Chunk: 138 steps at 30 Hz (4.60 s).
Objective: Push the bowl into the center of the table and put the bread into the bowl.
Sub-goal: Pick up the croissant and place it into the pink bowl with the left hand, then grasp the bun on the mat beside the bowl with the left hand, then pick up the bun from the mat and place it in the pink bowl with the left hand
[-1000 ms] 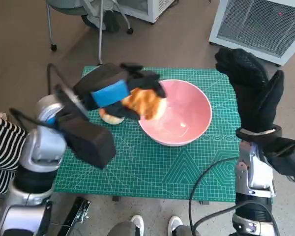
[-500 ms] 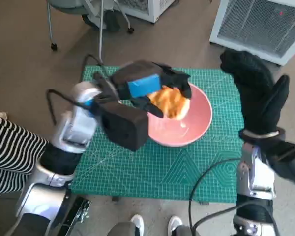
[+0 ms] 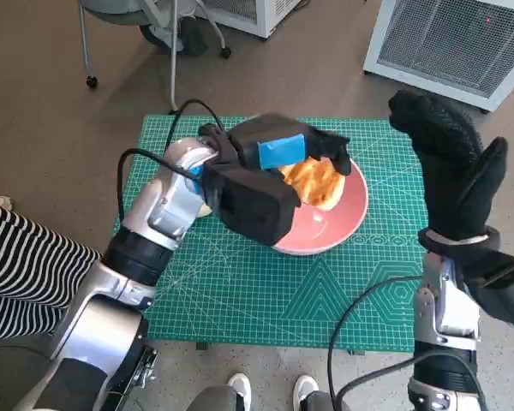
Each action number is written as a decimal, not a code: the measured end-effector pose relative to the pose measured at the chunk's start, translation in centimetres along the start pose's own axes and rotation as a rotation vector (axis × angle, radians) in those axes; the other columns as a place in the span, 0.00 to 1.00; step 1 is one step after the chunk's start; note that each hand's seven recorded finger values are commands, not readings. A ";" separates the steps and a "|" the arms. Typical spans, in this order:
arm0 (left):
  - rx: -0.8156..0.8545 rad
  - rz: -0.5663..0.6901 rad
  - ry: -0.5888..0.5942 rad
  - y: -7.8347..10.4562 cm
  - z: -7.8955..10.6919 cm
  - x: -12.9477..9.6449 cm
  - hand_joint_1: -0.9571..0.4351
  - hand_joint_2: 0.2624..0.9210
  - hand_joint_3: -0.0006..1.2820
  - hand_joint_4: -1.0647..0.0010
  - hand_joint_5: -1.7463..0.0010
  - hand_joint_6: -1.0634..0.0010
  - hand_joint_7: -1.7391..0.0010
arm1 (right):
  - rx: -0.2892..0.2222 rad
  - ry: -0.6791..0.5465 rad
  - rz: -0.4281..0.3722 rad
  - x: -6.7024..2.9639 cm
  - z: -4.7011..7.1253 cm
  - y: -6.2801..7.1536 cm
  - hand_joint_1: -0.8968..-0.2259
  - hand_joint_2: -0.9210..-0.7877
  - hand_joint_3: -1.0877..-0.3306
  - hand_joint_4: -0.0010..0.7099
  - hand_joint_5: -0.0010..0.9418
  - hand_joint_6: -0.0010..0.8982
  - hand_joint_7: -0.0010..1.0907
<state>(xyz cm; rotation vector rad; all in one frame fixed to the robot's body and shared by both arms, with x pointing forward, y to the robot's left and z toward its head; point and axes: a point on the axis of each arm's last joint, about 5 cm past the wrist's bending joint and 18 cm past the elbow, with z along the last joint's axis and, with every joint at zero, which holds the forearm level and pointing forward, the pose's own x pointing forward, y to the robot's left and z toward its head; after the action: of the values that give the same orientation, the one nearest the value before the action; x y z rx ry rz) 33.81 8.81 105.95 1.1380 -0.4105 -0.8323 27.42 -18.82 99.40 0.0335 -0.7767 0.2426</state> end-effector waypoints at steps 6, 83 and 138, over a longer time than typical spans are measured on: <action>-0.001 -0.023 -0.011 1.2 -0.1 -1.1 0.28 0.80 0.01 0.91 1.00 0.79 0.96 | -0.007 0.001 -0.005 -0.01 0.0 0.0 0.27 0.00 0.51 0.25 0.01 0.13 0.33; -0.215 -0.156 0.604 -1.1 -10.8 -7.4 0.55 0.73 0.00 0.91 1.00 0.73 0.99 | -0.002 0.011 -0.012 -0.35 0.0 -0.3 0.25 0.00 0.51 0.24 0.00 0.11 0.34; 0.084 -0.074 0.738 -5.6 -10.7 -5.2 0.69 1.00 0.06 0.33 0.35 0.45 0.31 | -0.006 0.030 -0.013 -0.82 0.0 -0.3 0.25 0.00 0.50 0.24 0.00 0.10 0.35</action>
<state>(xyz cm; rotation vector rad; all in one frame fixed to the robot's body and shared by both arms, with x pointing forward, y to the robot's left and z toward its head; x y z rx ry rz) 35.62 18.54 97.29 1.4512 0.2128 -0.4102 26.91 -19.30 98.86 0.0297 -0.7474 0.2279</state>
